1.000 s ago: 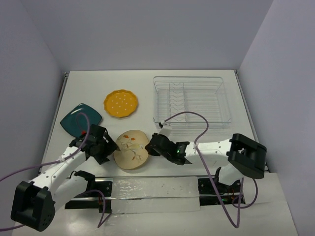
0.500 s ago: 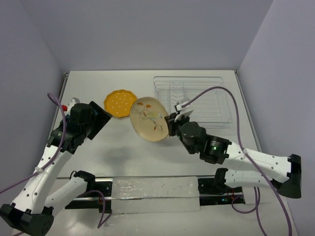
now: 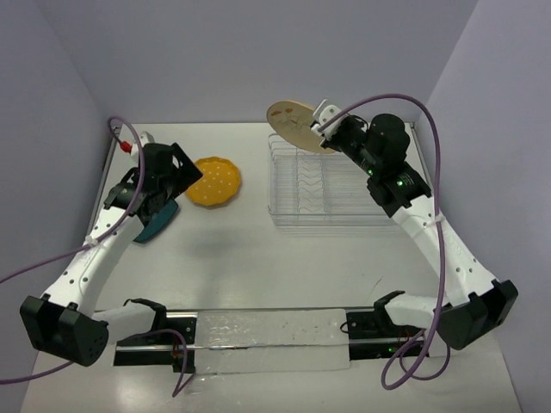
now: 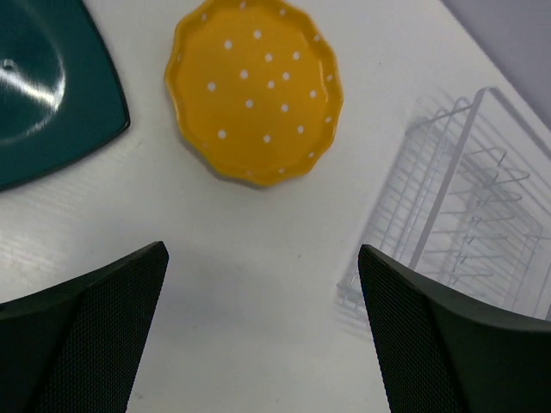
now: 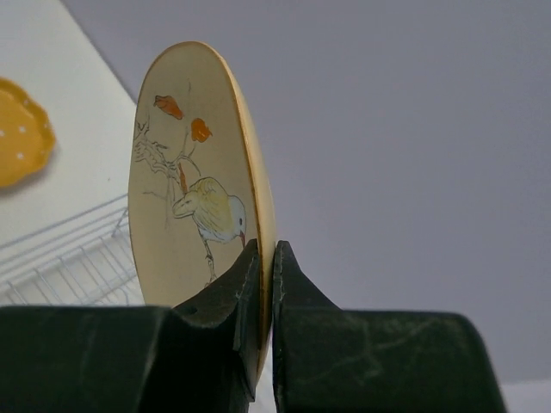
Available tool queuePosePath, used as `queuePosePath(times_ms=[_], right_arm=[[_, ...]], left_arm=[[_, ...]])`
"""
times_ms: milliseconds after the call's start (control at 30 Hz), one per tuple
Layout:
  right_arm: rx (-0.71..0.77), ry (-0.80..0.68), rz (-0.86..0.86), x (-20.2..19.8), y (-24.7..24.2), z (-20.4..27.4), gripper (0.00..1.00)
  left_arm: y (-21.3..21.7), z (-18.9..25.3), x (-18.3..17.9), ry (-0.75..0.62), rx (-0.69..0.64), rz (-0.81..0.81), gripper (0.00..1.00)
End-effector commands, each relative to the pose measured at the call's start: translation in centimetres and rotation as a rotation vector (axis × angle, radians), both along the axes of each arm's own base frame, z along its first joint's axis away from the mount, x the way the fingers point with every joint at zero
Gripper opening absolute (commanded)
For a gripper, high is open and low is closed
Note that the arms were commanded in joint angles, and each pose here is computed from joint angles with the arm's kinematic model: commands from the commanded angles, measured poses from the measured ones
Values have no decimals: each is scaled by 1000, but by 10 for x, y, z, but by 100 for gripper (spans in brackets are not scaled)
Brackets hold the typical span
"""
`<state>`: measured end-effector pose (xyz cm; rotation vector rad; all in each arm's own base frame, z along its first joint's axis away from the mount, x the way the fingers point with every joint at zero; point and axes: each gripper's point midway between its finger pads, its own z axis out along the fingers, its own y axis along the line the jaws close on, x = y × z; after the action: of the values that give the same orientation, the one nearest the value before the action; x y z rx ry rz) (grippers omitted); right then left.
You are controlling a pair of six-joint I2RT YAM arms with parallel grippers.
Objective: Load the plates into the dish rack
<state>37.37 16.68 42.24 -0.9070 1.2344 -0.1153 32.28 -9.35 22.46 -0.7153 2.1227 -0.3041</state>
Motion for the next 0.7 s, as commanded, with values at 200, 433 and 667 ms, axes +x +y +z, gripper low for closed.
queuePosePath(times_ms=[200,433,667], right_arm=[[-377,-264,152,38,11,25,0],[-452,-202,144,92,9,-9,0],[-559,-155,129,134,4,-44,0]], left_arm=[[59,60,95,-199,85,-7,99],[77,48,151,-159,221,-87,99],[79,33,183,-99,304,-152,99]])
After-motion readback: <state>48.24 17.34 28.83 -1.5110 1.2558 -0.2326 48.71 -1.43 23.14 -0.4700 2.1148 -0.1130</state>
